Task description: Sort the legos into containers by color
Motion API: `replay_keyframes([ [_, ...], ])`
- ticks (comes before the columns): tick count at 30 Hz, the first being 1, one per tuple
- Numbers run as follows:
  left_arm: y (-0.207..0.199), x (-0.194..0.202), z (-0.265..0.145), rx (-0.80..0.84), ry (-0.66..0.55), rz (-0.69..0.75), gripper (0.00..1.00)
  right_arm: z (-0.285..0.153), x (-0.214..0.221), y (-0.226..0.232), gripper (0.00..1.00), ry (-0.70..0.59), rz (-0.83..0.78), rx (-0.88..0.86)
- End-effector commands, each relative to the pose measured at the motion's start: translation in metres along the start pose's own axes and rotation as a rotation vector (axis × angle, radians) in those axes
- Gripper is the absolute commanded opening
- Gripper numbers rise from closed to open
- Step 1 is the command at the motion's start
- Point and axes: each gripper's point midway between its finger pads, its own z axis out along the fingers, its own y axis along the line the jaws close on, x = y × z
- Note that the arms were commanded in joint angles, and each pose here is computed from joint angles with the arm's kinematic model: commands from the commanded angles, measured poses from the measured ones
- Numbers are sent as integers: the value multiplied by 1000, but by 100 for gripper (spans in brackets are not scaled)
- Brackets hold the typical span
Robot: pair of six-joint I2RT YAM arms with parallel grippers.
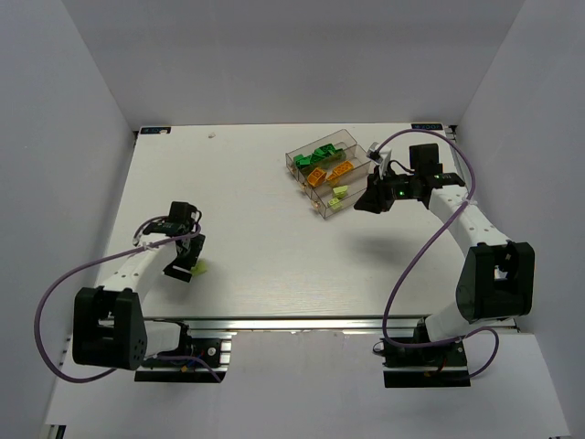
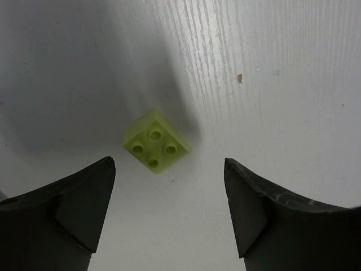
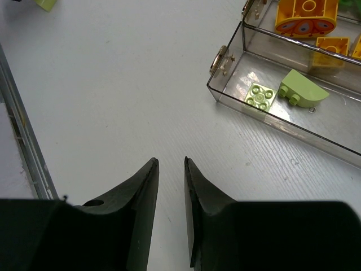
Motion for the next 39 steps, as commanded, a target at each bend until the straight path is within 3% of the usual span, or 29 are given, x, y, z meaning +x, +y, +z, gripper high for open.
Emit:
replay_keyframes([
  [1, -9, 2, 9, 26, 22, -60, 87, -4, -11, 1, 31, -27, -26, -5],
  [12, -5, 0, 31, -31, 20, -100, 78, -5, -10, 1, 31, -24, -23, -1],
  [16, -2, 0, 35, -47, 20, -104, 69, -4, -9, 1, 31, -22, -24, 0],
  [20, 1, 1, 37, -54, 24, -102, 53, -4, -8, 1, 30, -20, -26, 1],
  [26, -2, 7, 37, -23, 52, -81, 44, -5, -8, 1, 30, -23, -26, 0],
  [34, -55, 7, 8, 224, 111, 48, 12, -5, -11, 1, 30, -30, -31, -2],
  [39, -83, 25, -14, 375, 171, 242, 3, -5, -15, 2, 30, -42, -30, -9],
])
